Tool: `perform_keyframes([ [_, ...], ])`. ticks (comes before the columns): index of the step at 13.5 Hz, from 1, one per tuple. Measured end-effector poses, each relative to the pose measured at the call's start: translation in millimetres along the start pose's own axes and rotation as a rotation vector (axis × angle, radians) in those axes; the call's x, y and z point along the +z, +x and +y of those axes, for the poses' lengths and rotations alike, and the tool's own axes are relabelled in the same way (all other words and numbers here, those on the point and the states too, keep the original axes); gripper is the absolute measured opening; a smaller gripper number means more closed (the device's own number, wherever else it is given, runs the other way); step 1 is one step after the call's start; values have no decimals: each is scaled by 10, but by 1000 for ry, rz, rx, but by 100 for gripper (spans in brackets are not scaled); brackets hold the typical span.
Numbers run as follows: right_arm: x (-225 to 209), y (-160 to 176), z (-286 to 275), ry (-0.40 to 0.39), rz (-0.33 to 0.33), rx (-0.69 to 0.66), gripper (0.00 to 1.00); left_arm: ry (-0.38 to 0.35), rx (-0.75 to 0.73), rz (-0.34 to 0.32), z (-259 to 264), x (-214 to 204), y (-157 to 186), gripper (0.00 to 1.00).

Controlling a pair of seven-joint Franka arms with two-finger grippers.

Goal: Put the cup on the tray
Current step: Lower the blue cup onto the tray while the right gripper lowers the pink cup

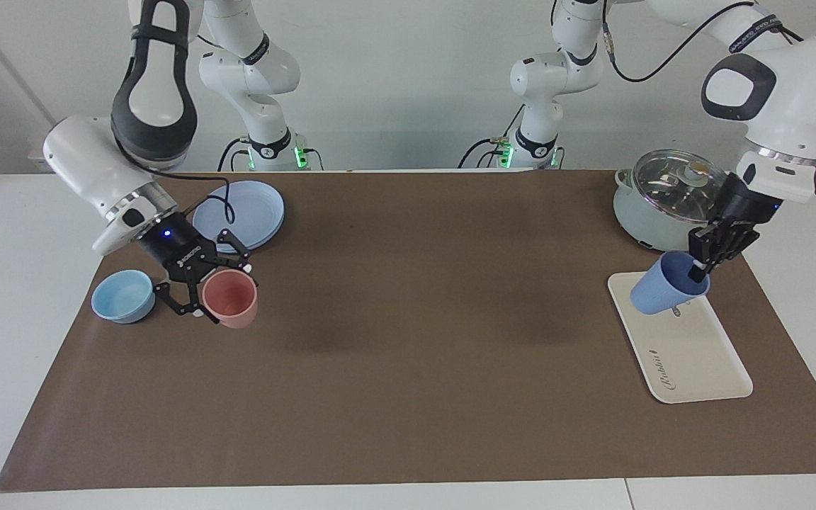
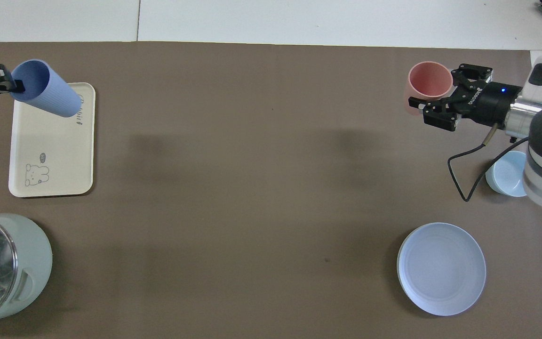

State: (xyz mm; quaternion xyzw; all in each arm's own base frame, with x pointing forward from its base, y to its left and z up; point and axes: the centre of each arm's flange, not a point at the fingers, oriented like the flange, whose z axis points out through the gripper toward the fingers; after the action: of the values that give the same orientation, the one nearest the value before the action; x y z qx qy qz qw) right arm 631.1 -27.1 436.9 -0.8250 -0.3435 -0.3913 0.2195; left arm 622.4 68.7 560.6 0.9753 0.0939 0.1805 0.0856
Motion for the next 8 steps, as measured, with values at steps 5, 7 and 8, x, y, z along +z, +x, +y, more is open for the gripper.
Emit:
perform_keyframes([
  [5, 178, -1092, 586, 76, 157, 76, 83, 50, -80, 13, -760, 527, -174, 6],
  [7, 234, -1441, 783, 91, 190, 72, 83, 58, -95, 22, -886, 810, -180, 6],
  [8, 272, -1529, 831, 95, 194, 74, 83, 61, -103, 24, -953, 928, -180, 6],
])
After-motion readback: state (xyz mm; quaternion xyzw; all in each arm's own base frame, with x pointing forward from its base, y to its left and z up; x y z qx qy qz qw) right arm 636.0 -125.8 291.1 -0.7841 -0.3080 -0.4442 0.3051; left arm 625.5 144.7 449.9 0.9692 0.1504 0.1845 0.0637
